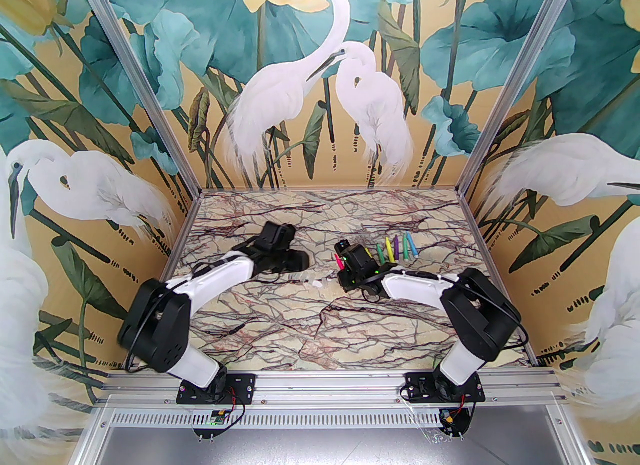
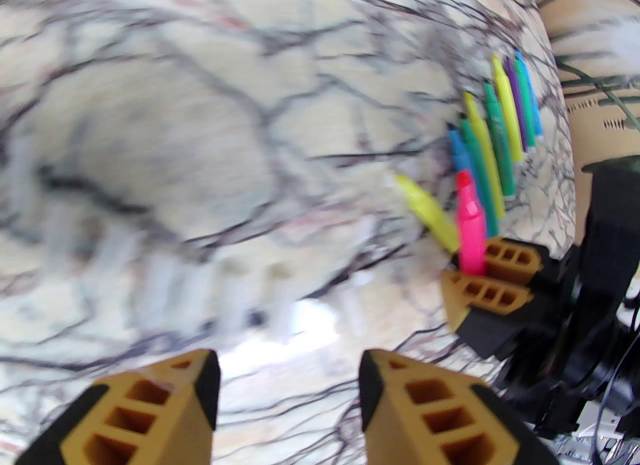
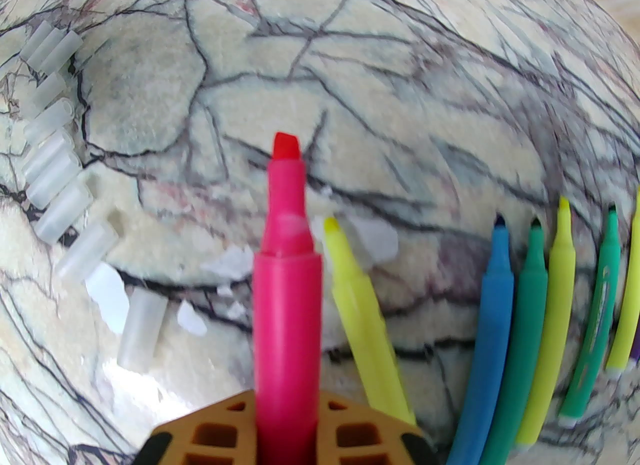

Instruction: Open the pen caps

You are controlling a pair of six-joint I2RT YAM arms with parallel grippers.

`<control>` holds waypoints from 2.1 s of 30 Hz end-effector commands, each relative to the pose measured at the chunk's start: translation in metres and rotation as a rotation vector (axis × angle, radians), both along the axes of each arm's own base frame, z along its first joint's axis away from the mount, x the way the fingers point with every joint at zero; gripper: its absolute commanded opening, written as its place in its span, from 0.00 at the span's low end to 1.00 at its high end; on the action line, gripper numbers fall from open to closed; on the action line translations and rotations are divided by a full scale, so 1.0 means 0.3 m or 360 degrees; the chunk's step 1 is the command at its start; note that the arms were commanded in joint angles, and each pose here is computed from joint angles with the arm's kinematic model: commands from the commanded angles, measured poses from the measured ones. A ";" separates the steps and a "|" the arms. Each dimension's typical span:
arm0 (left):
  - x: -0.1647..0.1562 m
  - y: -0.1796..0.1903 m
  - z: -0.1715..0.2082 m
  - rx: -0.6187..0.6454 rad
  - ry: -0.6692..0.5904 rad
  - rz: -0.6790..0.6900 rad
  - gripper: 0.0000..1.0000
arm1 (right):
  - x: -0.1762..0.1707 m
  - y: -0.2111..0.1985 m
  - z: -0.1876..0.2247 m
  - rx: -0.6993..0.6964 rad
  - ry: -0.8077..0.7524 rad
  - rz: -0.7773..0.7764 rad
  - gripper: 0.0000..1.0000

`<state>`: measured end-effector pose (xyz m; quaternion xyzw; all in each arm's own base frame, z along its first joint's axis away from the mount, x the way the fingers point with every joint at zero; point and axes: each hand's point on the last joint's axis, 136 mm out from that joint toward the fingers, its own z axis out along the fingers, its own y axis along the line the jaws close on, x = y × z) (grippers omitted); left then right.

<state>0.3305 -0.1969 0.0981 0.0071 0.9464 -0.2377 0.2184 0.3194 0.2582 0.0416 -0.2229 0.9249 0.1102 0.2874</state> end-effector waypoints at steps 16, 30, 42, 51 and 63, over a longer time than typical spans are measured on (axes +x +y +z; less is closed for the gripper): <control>-0.052 0.321 0.078 0.0228 -0.0355 0.0387 0.81 | 0.013 -0.062 -0.110 -0.0283 0.0108 -0.0043 0.28; -0.038 0.374 0.085 0.0392 -0.0442 0.0404 0.88 | 0.020 -0.064 0.005 -0.0220 0.0023 -0.0071 0.38; 0.071 0.503 0.162 0.0673 -0.0814 0.0484 1.00 | 0.106 -0.170 0.361 -0.0047 -0.0461 -0.0208 0.61; 0.120 0.591 0.134 0.0744 -0.1035 0.0596 1.00 | 0.172 -0.545 0.475 -0.0020 -0.0821 -0.0663 0.99; 0.212 0.622 0.140 0.0684 -0.1333 0.0606 1.00 | 0.115 -1.000 0.426 0.0010 -0.1162 -0.1366 0.99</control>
